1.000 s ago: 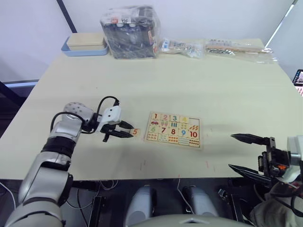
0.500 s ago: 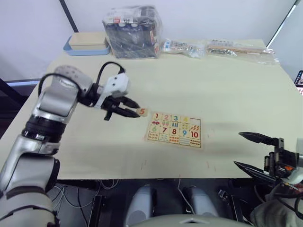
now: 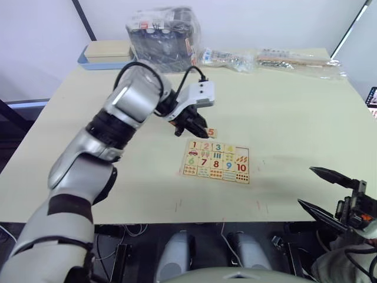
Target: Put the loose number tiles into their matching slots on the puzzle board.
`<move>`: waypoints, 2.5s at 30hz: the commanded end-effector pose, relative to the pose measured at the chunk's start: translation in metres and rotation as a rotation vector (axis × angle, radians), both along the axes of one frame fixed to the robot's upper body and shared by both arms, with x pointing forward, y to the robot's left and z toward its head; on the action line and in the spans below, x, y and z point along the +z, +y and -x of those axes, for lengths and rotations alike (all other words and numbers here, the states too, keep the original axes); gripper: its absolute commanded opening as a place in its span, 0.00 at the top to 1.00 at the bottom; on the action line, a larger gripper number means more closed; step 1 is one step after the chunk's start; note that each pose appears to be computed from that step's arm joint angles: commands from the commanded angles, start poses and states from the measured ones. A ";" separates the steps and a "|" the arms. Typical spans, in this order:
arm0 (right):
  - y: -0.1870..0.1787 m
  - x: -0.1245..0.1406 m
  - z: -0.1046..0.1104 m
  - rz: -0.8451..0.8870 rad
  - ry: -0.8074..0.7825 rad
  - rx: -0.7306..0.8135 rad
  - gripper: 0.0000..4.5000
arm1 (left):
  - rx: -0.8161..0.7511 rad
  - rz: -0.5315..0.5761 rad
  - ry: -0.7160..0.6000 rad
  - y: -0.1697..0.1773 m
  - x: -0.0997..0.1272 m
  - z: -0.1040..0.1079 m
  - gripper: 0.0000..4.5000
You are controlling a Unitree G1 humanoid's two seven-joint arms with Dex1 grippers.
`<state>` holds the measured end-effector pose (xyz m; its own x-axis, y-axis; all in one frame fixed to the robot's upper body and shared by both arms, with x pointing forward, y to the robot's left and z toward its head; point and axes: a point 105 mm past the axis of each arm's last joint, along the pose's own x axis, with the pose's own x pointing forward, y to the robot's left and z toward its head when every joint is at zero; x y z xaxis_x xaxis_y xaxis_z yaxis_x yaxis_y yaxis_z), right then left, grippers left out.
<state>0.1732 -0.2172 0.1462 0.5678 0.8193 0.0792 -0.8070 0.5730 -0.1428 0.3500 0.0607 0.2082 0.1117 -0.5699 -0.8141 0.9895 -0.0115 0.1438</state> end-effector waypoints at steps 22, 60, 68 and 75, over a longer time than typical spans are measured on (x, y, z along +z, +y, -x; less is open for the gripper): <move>0.002 0.011 0.003 0.026 -0.045 0.011 0.00 | -0.080 -0.204 -0.085 -0.096 -0.042 -0.021 0.79; 0.004 0.011 0.006 0.024 -0.033 0.008 0.00 | -0.029 -0.221 -0.060 -0.114 -0.075 -0.014 0.79; 0.003 0.011 0.005 0.027 -0.033 0.009 0.00 | -0.035 -0.227 -0.046 -0.112 -0.077 -0.012 0.79; 0.004 0.010 0.004 0.027 -0.033 0.010 0.00 | -0.036 -0.233 -0.037 -0.109 -0.080 -0.010 0.79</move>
<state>0.1700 -0.2138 0.1489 0.5660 0.8217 0.0662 -0.8080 0.5689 -0.1533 0.3622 -0.0471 0.1278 0.1308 -0.3756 -0.9175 0.9827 -0.0734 0.1702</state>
